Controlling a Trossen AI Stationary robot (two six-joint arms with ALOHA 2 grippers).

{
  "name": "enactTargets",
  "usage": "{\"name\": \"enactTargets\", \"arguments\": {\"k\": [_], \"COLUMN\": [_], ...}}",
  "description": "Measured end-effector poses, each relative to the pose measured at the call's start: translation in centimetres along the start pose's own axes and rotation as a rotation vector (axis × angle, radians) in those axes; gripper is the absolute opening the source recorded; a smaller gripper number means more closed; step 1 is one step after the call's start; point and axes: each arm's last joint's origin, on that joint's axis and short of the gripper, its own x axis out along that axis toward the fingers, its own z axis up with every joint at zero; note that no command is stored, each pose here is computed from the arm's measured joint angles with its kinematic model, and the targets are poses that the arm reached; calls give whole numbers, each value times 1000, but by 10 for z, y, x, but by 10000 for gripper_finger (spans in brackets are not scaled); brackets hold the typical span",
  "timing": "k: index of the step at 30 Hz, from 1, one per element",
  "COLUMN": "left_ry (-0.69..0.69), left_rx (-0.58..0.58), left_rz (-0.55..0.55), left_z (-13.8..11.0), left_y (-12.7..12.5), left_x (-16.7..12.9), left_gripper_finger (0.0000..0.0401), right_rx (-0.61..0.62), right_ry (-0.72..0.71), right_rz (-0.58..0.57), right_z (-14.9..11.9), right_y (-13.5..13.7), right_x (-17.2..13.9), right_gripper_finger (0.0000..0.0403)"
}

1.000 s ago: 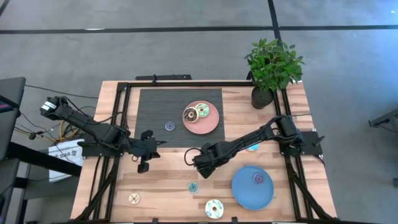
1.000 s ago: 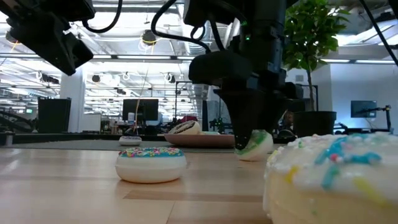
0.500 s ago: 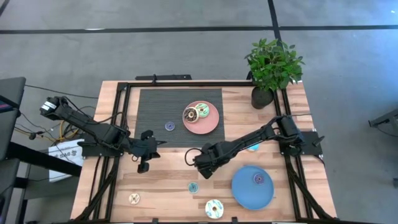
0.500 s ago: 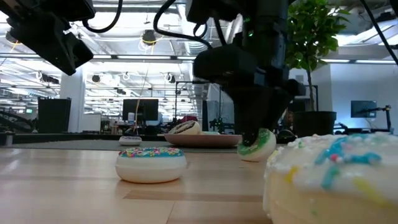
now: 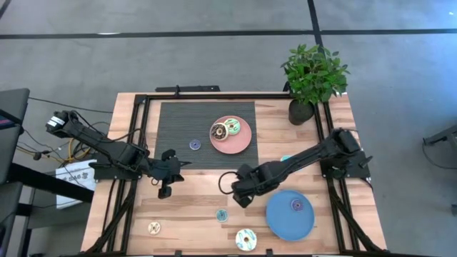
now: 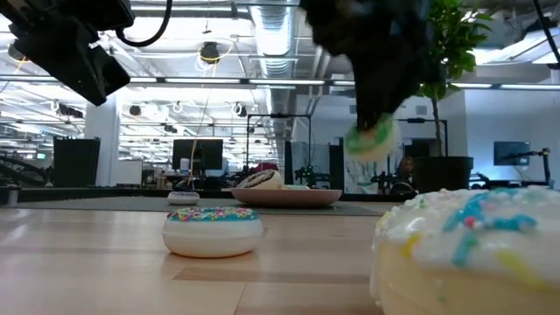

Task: Pick & Place donuts
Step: Put the small green donut on the blue plate

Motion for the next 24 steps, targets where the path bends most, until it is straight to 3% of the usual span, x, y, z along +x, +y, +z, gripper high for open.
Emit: {"name": "enactTargets", "arguments": {"k": [7,12,18,24], "left_ry": [-8,-9,-20,-26], "left_rx": [-19,-24,-25,-18], "left_rz": [-24,-26,-27,-30], "left_z": [1,2,2,3], "left_y": [-1,-1,-2,-2], "left_x": [0,0,0,0], "left_gripper_finger": [0,0,0,0], "right_rx": [-38,57,208,295], "right_ry": [-26,-58,-130,-141], "right_rz": [4,43,76,87], "right_z": [-47,-97,-142,-160], "right_y": [-5,-22,-51,-68], "right_x": [-49,-64,-55,-21], "right_gripper_finger": [7,9,8,17]}}
